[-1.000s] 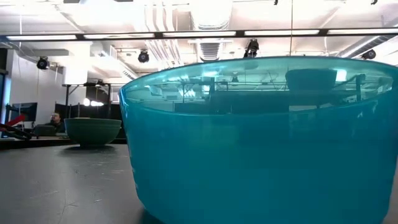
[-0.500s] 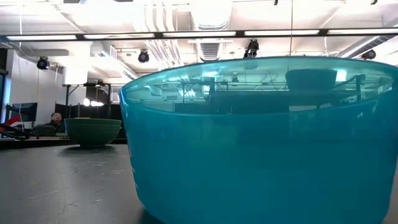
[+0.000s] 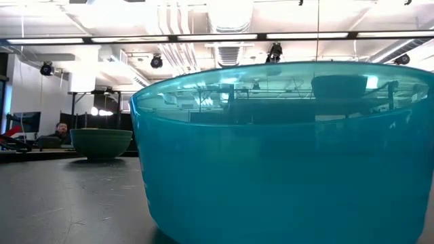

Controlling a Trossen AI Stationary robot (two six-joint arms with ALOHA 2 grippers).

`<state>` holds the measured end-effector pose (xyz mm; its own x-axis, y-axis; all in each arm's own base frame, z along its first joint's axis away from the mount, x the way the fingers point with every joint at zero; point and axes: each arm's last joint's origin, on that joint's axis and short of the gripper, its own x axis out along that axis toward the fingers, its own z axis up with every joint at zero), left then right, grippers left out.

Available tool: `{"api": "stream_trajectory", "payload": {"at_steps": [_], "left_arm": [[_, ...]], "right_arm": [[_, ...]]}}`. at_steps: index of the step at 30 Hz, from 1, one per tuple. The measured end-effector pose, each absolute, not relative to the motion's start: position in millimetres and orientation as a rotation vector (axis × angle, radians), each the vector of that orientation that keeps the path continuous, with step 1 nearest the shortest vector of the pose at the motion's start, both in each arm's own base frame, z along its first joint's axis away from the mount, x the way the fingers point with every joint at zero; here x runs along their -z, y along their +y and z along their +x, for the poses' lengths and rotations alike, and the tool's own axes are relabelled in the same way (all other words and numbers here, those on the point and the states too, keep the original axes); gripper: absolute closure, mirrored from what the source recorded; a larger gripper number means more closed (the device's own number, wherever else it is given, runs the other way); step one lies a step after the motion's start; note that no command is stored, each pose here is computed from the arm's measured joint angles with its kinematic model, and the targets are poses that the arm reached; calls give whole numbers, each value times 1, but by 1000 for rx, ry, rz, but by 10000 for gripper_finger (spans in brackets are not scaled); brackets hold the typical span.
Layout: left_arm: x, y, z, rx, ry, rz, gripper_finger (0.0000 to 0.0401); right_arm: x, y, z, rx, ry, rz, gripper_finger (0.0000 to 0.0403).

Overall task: Place and stack bowls onto a shelf
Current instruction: Stack the orange bowl on top of the blue bowl on the shelf

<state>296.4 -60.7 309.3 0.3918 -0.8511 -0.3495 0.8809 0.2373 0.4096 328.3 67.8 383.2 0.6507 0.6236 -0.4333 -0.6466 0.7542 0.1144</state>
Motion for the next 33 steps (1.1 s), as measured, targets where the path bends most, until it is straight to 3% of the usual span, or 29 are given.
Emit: {"api": "stream_trajectory", "payload": {"at_steps": [11,21,33], "left_arm": [[-317,-62,303,1233,74,562,401],[-317,-62,299,1253,104,564,401],[-319,-60,300,1248,49,645,401]], "right_arm": [[-382,69,329,-749,458,-98,324],[-382,69,328,-740,476,-47,350],[-381,70,332,-745,463,-57,262]]}}
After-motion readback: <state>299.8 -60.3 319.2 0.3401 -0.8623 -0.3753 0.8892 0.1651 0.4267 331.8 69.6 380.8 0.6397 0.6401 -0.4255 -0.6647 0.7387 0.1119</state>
